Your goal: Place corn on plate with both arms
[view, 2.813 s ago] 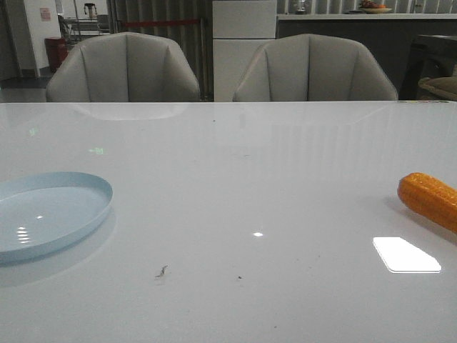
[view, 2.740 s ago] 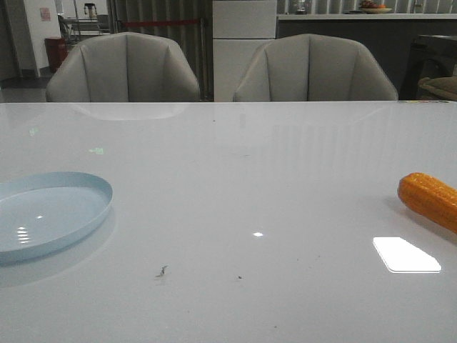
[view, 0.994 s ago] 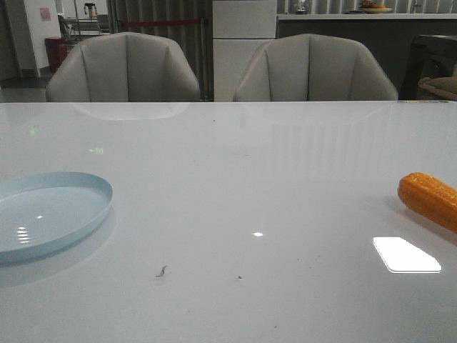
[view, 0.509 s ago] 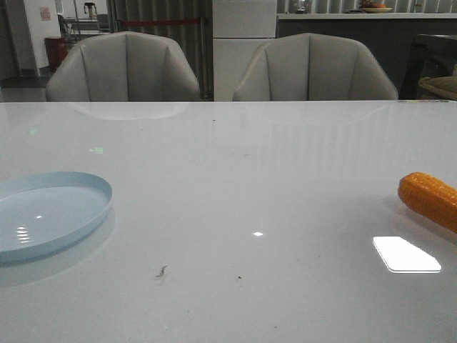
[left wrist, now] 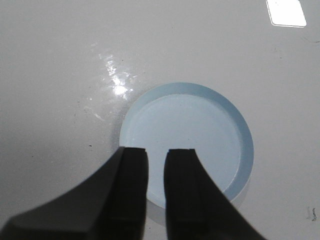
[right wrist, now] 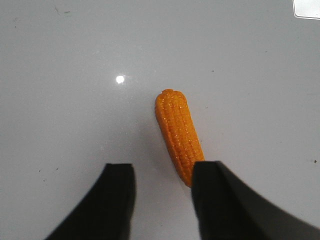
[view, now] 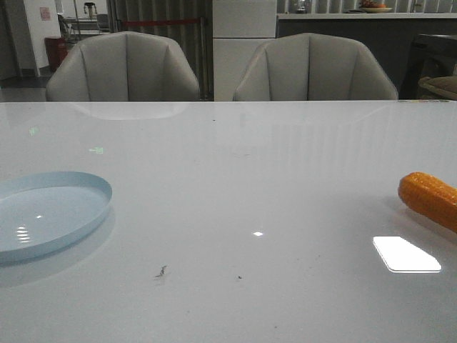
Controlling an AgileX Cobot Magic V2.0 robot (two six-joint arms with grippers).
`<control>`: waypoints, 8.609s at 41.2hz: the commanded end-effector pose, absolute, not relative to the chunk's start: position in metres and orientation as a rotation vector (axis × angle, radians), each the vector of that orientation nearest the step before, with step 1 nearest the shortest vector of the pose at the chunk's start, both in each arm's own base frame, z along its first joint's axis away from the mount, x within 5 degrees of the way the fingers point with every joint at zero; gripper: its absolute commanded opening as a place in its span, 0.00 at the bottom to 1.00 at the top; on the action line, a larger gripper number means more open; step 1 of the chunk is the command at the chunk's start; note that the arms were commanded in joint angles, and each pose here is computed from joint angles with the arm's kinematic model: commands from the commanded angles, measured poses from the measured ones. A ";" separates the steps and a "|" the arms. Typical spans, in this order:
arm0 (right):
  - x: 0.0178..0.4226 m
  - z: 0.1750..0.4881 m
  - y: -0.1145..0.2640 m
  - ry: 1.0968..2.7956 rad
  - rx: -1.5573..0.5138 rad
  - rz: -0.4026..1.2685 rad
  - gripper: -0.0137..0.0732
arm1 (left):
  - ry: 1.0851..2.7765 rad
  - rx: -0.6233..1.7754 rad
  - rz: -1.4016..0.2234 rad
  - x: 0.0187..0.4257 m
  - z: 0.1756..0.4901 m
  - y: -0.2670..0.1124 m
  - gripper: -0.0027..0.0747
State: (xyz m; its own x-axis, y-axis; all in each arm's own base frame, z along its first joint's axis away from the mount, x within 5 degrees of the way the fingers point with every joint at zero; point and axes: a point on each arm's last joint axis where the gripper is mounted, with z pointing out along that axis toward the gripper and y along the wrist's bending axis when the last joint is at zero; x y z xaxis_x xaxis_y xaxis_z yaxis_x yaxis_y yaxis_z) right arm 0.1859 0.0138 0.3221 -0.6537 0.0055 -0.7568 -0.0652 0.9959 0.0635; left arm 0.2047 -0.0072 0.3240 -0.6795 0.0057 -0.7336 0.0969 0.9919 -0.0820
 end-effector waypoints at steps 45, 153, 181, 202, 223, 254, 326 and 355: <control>0.185 0.333 0.015 2.274 -0.044 0.117 0.83 | 2.620 -0.064 -0.172 0.326 0.282 -0.001 0.53; 0.184 0.332 0.015 2.287 -0.045 0.118 0.83 | 2.653 0.234 -0.636 0.388 0.304 -0.114 0.15; 0.182 0.330 0.015 2.309 -0.047 0.119 0.83 | 2.734 0.643 -0.634 0.383 0.233 -0.202 0.18; 0.182 0.330 0.015 2.313 -0.047 0.119 0.83 | 2.746 0.680 -0.631 0.393 0.235 -0.201 0.33; 0.182 0.330 0.015 2.314 -0.047 0.119 0.83 | 2.303 0.702 -0.314 0.409 0.386 -0.177 0.15; 0.182 0.329 0.015 2.322 -0.048 0.119 0.83 | 2.218 0.433 -0.019 0.321 0.434 -0.049 0.15; 0.360 0.286 0.010 2.809 -0.476 -0.167 0.83 | 2.129 0.301 -0.043 0.179 0.306 -0.027 0.15; 0.392 0.214 0.022 2.898 -0.514 0.019 0.83 | 2.131 0.297 -0.049 0.179 0.306 -0.028 0.15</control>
State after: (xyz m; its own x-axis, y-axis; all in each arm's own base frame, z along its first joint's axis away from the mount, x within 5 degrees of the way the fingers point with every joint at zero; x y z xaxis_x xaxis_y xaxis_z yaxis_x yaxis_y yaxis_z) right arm 0.3896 0.0218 0.1925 -0.9352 -0.3338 -0.1185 -0.3355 0.9420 -0.0057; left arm 0.1761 -0.0273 0.2892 -0.5952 0.2294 -0.7701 0.2534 0.9631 0.0910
